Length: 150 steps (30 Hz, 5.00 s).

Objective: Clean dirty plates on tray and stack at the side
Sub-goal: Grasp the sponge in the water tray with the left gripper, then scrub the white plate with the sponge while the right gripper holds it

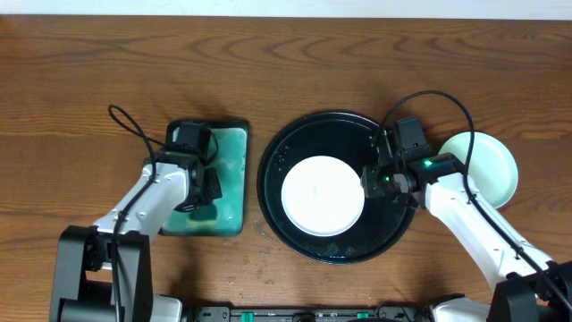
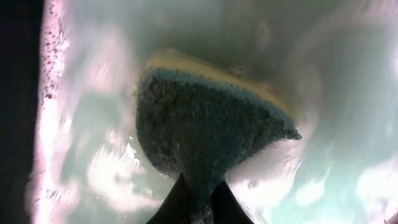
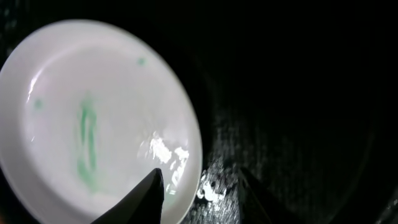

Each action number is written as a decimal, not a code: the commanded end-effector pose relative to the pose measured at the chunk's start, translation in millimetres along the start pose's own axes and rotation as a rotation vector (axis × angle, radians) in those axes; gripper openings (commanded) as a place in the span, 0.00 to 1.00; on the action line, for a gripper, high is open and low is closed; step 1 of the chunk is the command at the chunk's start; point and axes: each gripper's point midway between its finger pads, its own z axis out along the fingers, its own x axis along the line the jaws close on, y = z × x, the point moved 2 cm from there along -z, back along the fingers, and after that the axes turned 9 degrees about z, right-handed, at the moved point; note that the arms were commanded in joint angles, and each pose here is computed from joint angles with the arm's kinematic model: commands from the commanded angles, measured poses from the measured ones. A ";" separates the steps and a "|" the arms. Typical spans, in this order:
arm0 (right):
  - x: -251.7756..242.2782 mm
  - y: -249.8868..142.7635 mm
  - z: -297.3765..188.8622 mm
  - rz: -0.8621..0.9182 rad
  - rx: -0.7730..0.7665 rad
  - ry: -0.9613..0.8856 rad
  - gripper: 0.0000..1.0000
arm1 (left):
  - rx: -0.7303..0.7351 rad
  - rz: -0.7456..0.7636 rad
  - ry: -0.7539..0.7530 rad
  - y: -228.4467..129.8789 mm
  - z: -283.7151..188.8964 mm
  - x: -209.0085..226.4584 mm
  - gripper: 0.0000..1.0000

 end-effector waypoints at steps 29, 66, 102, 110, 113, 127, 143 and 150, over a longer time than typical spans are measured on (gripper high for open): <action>-4.9 -32.4 68.1 -0.035 0.235 0.002 0.01 | -0.095 0.299 -0.495 6.5 -65.8 -214.8 0.08; -7.9 -36.2 67.1 -0.032 0.251 -0.014 0.01 | 0.130 0.262 -0.556 -17.1 11.5 -254.5 0.08; -9.4 -35.5 67.2 -0.035 0.246 -0.025 0.01 | 0.311 0.288 -0.214 -84.4 19.2 -213.1 0.07; -9.4 -35.5 67.2 -0.040 0.247 -0.024 0.01 | 0.051 0.210 0.139 -18.7 16.5 -142.4 0.07; -9.5 -35.5 67.2 -0.050 0.247 -0.023 0.01 | 0.003 0.199 0.204 -0.5 15.3 -124.4 0.07; -10.0 -35.1 67.3 -0.050 0.245 -0.026 0.01 | -0.025 0.260 -0.163 20.9 17.4 -179.7 0.08; -9.7 -34.5 67.4 -0.051 0.242 -0.025 0.01 | 0.010 0.392 -0.632 -13.4 -3.2 -287.4 0.16; -9.7 -34.5 67.4 -0.051 0.242 -0.025 0.01 | 0.015 0.425 -0.543 -18.1 16.7 -278.8 0.08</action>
